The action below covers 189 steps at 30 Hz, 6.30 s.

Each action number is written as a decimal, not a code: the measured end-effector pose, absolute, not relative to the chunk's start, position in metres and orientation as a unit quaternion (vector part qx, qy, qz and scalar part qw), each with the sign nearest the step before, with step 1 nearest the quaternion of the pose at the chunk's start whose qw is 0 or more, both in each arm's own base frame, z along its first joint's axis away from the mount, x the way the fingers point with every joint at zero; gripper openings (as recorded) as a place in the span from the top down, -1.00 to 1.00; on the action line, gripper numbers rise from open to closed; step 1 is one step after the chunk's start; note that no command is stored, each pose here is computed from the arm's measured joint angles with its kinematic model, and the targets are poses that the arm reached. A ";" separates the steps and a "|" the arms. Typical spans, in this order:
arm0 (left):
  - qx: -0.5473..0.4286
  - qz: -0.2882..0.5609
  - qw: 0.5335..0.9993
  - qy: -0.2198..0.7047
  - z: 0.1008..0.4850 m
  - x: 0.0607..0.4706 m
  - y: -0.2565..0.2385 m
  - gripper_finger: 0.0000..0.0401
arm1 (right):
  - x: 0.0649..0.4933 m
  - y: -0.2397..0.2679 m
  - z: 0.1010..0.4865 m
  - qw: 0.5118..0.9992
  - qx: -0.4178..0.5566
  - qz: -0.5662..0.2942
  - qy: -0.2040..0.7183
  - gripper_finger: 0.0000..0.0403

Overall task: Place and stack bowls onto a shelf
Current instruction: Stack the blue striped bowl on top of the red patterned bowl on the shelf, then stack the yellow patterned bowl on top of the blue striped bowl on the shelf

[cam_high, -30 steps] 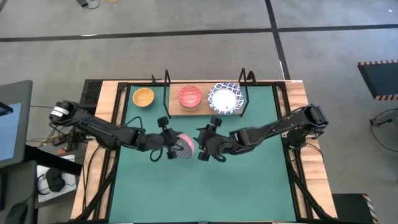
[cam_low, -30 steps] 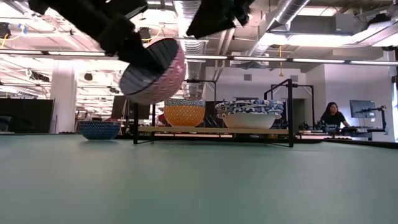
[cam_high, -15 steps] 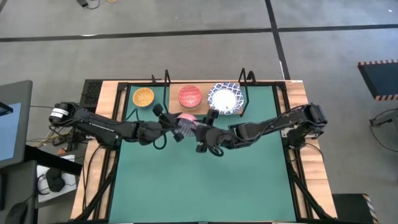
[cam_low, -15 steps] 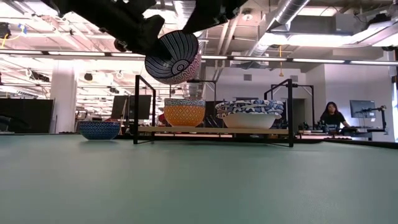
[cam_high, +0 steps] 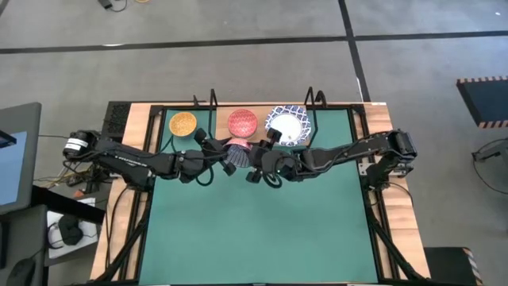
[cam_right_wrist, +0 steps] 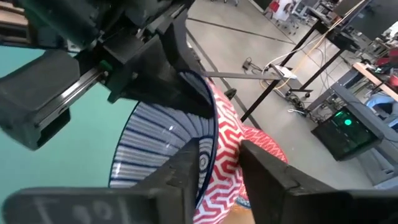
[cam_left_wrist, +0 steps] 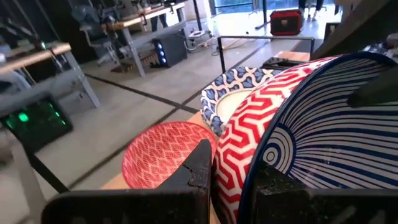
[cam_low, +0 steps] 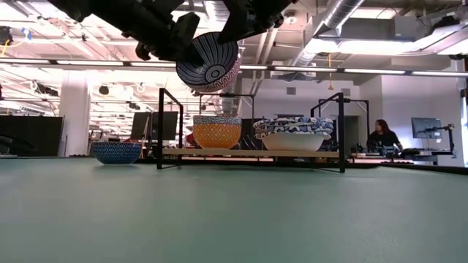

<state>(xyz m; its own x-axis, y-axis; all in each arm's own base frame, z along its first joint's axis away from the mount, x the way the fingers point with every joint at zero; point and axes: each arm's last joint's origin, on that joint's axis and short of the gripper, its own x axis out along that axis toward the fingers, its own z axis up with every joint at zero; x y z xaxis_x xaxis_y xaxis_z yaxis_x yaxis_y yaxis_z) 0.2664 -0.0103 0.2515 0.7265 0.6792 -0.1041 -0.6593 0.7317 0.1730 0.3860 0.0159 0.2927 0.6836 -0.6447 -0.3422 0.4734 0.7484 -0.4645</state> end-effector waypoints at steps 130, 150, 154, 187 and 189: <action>-0.065 0.400 0.777 0.481 0.222 0.139 0.133 0.16 | 0.289 -0.070 0.304 0.915 0.100 -0.273 0.280 -0.36; -0.115 0.385 0.709 0.580 0.166 0.150 0.167 0.37 | 0.292 -0.064 0.298 0.914 0.092 -0.262 0.295 -0.36; -0.115 0.377 0.702 0.593 0.165 0.151 0.162 0.77 | 0.293 -0.063 0.298 0.915 0.091 -0.260 0.295 -0.36; 0.134 -0.133 0.778 0.599 0.204 0.191 -0.025 0.93 | 0.311 0.001 0.270 0.905 0.140 -0.166 0.366 -0.36; 0.195 -0.191 0.775 0.570 0.203 0.195 -0.039 0.93 | 0.317 0.007 0.260 0.903 0.138 -0.156 0.375 -0.36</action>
